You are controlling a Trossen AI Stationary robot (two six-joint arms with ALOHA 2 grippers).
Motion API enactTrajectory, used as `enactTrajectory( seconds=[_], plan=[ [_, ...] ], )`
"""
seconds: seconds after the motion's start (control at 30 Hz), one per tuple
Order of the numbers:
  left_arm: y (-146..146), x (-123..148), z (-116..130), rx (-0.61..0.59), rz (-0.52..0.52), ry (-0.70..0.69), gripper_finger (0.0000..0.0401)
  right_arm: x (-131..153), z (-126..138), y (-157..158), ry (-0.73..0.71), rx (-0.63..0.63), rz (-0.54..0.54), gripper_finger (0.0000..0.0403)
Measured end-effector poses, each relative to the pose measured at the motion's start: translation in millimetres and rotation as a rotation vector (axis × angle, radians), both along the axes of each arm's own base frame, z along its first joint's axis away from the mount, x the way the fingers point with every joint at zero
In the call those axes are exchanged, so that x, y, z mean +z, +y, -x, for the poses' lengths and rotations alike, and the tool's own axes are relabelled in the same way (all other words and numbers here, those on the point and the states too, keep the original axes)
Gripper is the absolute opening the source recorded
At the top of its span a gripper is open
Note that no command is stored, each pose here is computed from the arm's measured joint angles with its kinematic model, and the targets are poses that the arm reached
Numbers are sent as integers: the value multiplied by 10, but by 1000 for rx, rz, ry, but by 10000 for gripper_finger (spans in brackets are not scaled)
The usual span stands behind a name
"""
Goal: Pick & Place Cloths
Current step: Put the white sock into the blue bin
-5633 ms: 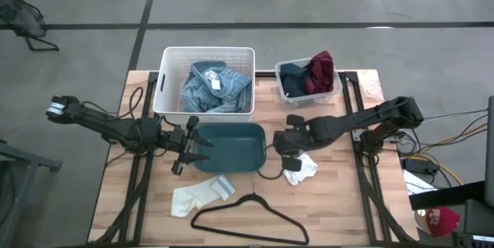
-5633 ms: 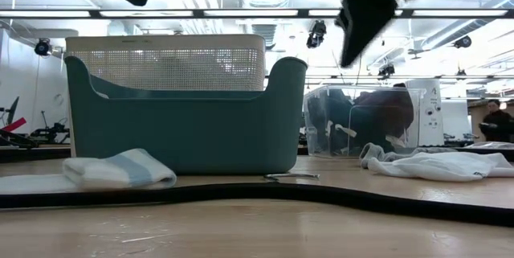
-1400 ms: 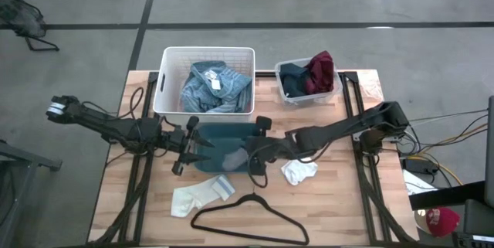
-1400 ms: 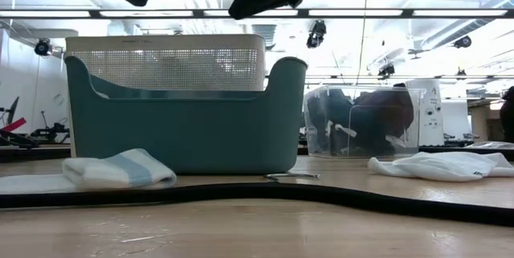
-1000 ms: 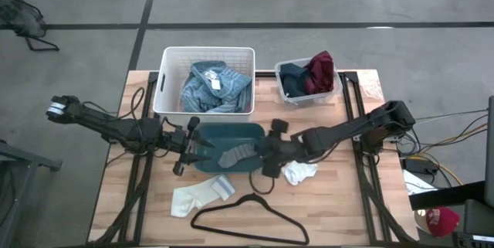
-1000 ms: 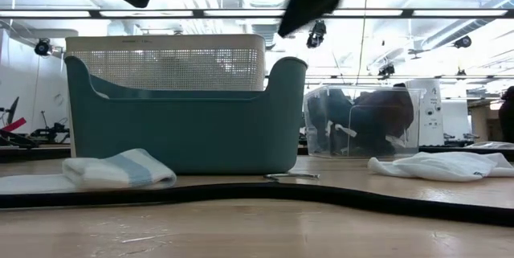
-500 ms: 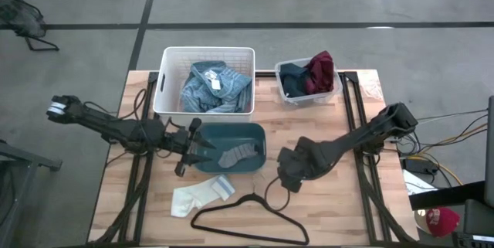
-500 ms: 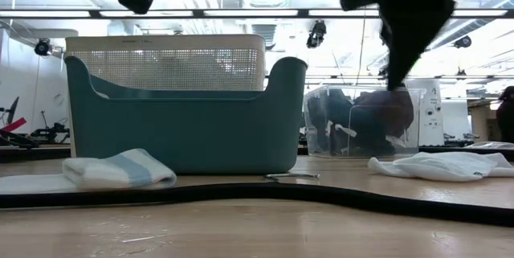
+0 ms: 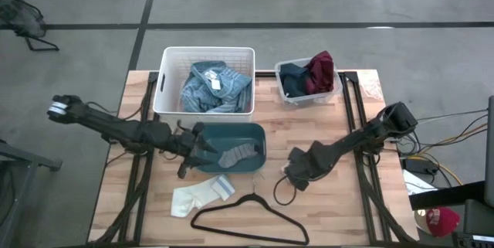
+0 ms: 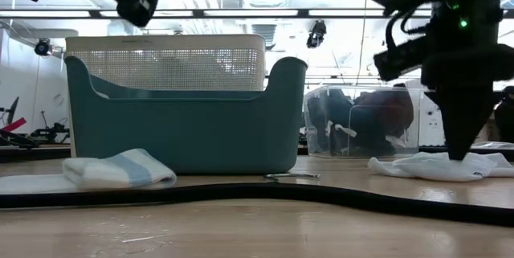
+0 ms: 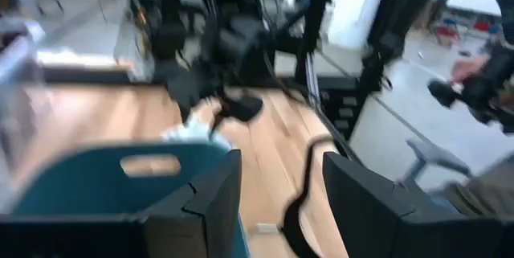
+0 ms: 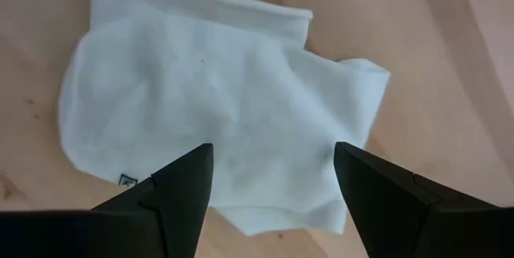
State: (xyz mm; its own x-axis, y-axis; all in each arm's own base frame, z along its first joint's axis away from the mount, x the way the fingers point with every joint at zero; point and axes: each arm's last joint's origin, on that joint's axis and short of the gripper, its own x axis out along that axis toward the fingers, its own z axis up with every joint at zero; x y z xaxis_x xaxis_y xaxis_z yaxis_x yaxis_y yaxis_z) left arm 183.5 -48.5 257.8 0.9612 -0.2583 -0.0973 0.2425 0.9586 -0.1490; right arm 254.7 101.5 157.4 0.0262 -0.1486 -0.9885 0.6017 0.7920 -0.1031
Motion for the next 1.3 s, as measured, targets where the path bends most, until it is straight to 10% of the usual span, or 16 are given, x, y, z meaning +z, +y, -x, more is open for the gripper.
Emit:
enactTrajectory(
  seconds=[0.5,0.97,1.3],
  plan=[
    [-24,-54,-91,-5,3,10,182,-136,-44,-13,-99,67,-30,190],
    [-21,63,-83,-5,-47,-120,182,-73,-138,-3,-144,180,-36,18],
    [-20,7,-81,-5,-34,-53,182,124,-269,42,-190,239,-15,13]
  ],
)
